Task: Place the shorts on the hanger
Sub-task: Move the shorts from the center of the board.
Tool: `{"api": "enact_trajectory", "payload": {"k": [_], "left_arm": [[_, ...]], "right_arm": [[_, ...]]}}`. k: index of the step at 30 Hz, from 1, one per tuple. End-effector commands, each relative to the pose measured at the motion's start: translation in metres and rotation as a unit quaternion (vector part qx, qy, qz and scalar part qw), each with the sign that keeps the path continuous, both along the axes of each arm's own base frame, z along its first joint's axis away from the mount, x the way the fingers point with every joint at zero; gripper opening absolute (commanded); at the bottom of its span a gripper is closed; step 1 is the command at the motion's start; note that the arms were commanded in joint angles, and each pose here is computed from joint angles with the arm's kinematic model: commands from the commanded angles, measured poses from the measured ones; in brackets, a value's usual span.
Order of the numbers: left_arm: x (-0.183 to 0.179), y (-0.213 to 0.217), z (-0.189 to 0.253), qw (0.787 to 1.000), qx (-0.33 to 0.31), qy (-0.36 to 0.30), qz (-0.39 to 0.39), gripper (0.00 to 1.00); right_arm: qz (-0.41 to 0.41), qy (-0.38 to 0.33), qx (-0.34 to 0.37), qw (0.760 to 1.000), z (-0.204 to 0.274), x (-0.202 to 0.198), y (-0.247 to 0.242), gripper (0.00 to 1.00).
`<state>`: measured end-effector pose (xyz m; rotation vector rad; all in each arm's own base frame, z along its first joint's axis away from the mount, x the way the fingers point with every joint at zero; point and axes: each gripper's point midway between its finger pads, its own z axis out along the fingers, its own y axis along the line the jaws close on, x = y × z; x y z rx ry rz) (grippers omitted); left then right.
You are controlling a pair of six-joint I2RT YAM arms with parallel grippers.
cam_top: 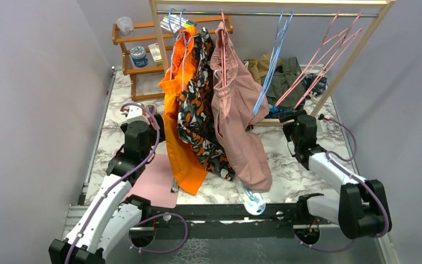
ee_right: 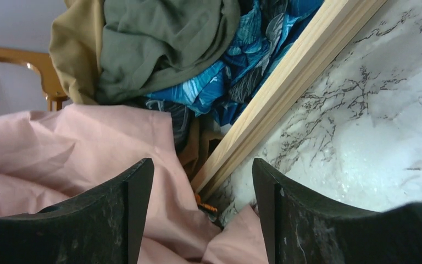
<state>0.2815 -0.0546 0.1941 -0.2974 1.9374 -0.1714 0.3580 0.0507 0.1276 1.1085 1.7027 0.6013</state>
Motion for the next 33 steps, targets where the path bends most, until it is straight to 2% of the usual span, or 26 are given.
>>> {"api": "enact_trajectory", "payload": {"k": [1, 15, 25, 33], "left_arm": [[-0.002, 0.004, 0.000, 1.000, 0.009, -0.005, 0.007, 0.99], [-0.001, 0.004, -0.002, 1.000, 0.011, -0.001, 0.010, 0.99], [0.001, 0.005, -0.007, 1.000, 0.018, 0.007, 0.012, 0.99], [0.002, 0.005, -0.009, 1.000, 0.020, 0.011, 0.013, 0.99]], "right_arm": [[-0.033, -0.058, 0.043, 0.997, 0.024, 0.028, -0.003, 0.68], [-0.024, -0.062, 0.063, 0.996, 0.012, 0.077, 0.009, 0.62], [-0.018, -0.047, 0.057, 0.997, -0.008, 0.095, 0.014, 0.51], [-0.008, -0.021, 0.043, 0.999, -0.030, 0.097, 0.016, 0.53]]}}
